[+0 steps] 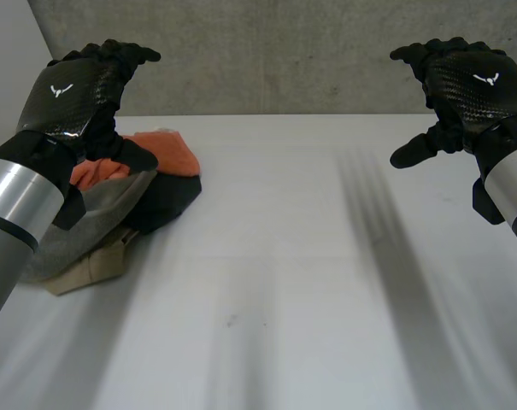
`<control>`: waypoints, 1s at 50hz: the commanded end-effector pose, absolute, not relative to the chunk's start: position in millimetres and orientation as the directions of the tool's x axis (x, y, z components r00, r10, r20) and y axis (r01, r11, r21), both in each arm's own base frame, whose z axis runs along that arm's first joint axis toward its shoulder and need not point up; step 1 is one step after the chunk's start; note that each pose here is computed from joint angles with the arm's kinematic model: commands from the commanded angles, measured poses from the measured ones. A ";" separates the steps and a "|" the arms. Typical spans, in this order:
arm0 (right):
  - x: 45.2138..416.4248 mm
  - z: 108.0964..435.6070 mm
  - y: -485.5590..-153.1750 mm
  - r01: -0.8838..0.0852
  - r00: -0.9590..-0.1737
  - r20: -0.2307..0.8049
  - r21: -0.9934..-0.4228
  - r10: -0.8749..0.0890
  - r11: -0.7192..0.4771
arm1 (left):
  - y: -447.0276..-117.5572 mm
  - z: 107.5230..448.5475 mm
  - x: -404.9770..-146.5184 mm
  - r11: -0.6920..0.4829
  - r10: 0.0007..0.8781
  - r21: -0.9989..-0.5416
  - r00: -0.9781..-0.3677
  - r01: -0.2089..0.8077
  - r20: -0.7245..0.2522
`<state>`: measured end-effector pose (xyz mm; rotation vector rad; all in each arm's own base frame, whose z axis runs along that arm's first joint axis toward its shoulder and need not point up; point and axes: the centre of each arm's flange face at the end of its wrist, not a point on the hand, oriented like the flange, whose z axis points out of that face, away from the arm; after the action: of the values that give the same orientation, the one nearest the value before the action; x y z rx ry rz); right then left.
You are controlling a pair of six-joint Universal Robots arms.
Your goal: Fold the laundry.
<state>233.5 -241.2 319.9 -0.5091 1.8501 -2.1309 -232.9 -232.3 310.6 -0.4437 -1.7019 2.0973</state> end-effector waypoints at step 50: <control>233.5 315.0 -242.5 -0.127 -0.892 0.188 -0.977 -0.410 -0.171 | -378.7 368.9 -201.6 -0.445 0.104 -0.881 -0.968 0.158 -0.227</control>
<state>233.7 -242.0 312.5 -0.6102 1.8897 -2.1570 -157.0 -435.7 283.9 -0.5079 -2.0616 2.6359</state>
